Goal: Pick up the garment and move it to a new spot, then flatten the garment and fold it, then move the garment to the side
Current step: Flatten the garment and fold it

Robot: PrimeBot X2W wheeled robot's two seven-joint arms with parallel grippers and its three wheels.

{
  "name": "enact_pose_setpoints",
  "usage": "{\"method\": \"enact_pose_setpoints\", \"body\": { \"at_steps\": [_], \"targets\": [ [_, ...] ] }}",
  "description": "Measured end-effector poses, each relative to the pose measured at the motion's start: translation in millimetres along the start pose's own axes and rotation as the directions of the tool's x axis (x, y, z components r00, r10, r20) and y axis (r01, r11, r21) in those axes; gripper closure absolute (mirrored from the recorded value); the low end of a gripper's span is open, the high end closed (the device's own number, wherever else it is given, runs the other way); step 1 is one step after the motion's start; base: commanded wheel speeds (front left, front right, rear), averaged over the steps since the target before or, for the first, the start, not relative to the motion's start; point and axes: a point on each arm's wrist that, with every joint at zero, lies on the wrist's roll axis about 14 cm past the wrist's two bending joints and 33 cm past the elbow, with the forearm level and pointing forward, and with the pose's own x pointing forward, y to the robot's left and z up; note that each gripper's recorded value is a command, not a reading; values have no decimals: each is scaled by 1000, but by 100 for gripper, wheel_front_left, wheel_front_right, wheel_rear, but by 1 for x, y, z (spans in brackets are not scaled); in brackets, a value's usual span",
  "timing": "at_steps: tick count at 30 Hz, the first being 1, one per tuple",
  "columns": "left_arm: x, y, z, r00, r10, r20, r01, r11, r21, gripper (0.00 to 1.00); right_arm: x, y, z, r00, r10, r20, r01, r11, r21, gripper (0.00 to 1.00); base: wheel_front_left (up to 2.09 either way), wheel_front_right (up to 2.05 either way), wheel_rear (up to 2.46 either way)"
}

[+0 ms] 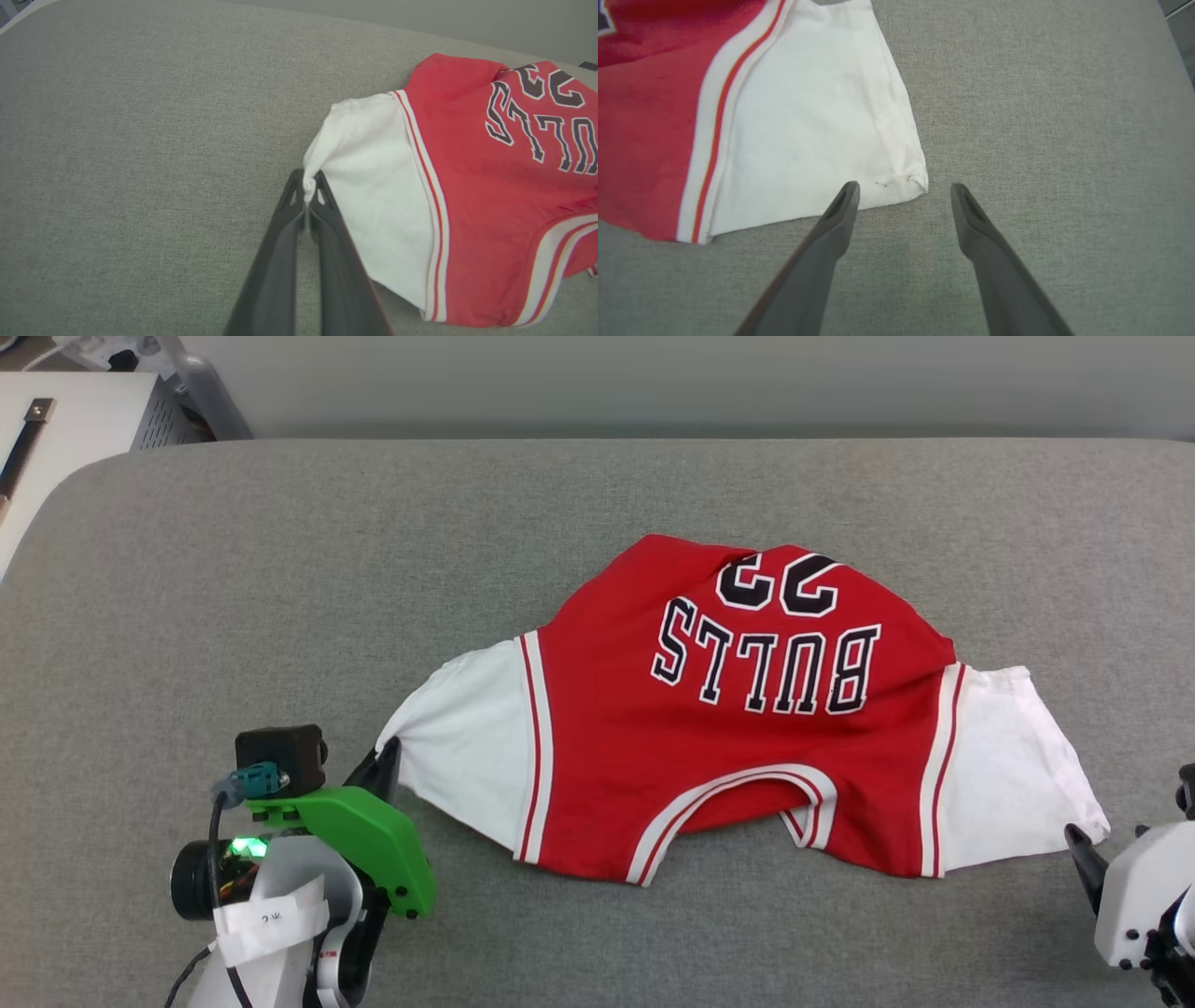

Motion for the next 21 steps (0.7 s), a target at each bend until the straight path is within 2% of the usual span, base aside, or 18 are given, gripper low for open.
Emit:
{"method": "enact_pose_setpoints", "body": {
  "at_steps": [2, 4, 12, 19, 20, 21],
  "targets": [
    [1, -1, -2, 1000, -6, -15, 6, 1000, 4, 100, 6, 6, -4, 997, 28, -73, -26, 999, 33, 0, 0, 0, 0],
    [1, -5, -9, 998, -27, -49, 27, 1000, 13, 100, 10, 7, -7, 992, 36, -124, -35, 999, 15, 0, 0, 0, 0],
    [2, -7, -14, 995, -39, -89, 40, 999, 11, 100, 29, 1, -11, 975, 16, -221, -24, 999, -32, 0, 0, 0, 0],
    [3, -3, -19, 994, -28, -106, 30, 1000, 9, 100, 41, 5, -27, 955, 22, -296, -32, 999, -28, 0, 0, 0, 0],
    [3, -2, -21, 993, -26, -115, 28, 1000, 10, 100, 42, 6, -29, 952, 24, -305, -34, 999, -28, 38, 0, 0, 0],
    [3, -1, -22, 992, -24, -123, 26, 1000, 10, 100, 43, 7, -29, 951, 29, -309, -38, 999, -26, 58, 0, 0, 0]
  ]
}}
